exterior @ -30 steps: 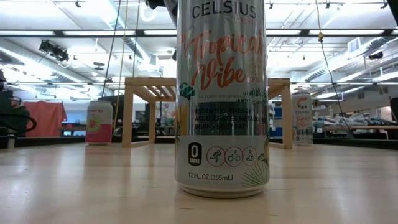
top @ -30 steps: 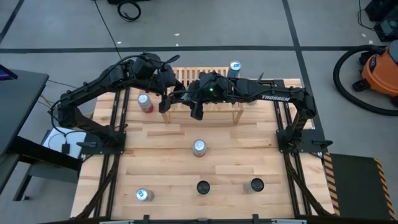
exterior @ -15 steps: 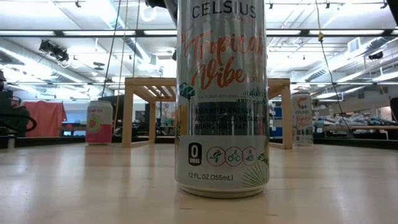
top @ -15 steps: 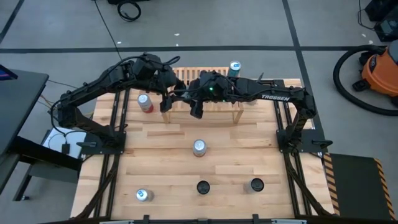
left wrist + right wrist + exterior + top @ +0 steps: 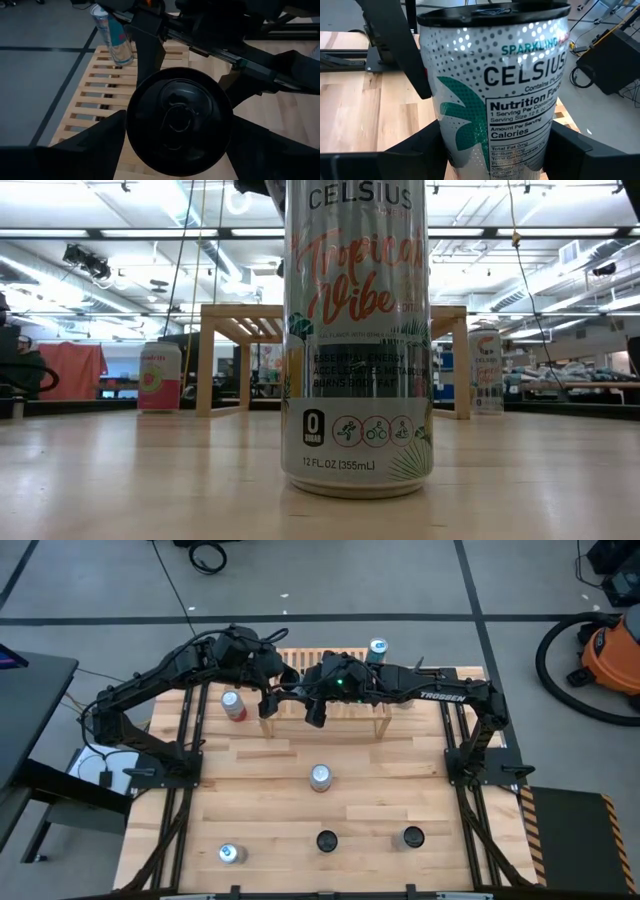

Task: Place canned beverage on shelf
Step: Put the left white pink soda can on the shelf

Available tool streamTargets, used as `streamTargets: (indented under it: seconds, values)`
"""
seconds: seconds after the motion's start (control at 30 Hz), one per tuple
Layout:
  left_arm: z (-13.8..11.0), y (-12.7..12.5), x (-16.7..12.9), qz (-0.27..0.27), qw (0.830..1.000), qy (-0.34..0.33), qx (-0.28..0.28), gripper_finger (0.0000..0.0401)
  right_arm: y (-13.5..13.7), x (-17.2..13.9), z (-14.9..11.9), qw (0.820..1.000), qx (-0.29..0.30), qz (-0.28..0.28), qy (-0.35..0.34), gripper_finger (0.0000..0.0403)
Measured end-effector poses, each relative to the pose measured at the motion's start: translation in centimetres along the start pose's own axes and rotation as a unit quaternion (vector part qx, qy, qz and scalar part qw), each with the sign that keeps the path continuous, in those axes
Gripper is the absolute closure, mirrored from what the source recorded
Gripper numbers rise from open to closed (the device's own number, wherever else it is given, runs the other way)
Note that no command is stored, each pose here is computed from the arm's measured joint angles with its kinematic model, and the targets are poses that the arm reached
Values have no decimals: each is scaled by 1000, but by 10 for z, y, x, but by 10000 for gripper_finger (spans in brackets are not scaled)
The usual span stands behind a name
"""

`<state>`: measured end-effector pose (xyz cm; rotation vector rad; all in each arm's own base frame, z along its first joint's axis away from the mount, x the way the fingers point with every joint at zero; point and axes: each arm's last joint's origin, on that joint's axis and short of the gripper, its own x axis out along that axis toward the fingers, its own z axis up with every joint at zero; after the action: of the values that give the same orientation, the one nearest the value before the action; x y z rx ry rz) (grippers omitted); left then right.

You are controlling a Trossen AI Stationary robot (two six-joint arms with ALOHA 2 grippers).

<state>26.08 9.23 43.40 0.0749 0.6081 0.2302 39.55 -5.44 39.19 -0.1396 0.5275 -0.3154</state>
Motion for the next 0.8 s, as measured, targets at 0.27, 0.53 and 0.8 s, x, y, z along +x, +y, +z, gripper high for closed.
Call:
streamTargets:
  seconds: [0.27,0.53,0.8]
  values:
    - [0,0,0,2,999,1,-45,87,-1,0,1,1000,7,-18,-5,151]
    - [0,0,0,4,994,1,-105,87,-5,0,0,998,28,-48,-1,151]
    - [1,-2,1,0,997,-1,-79,87,-15,-4,-1,997,40,-65,10,151]
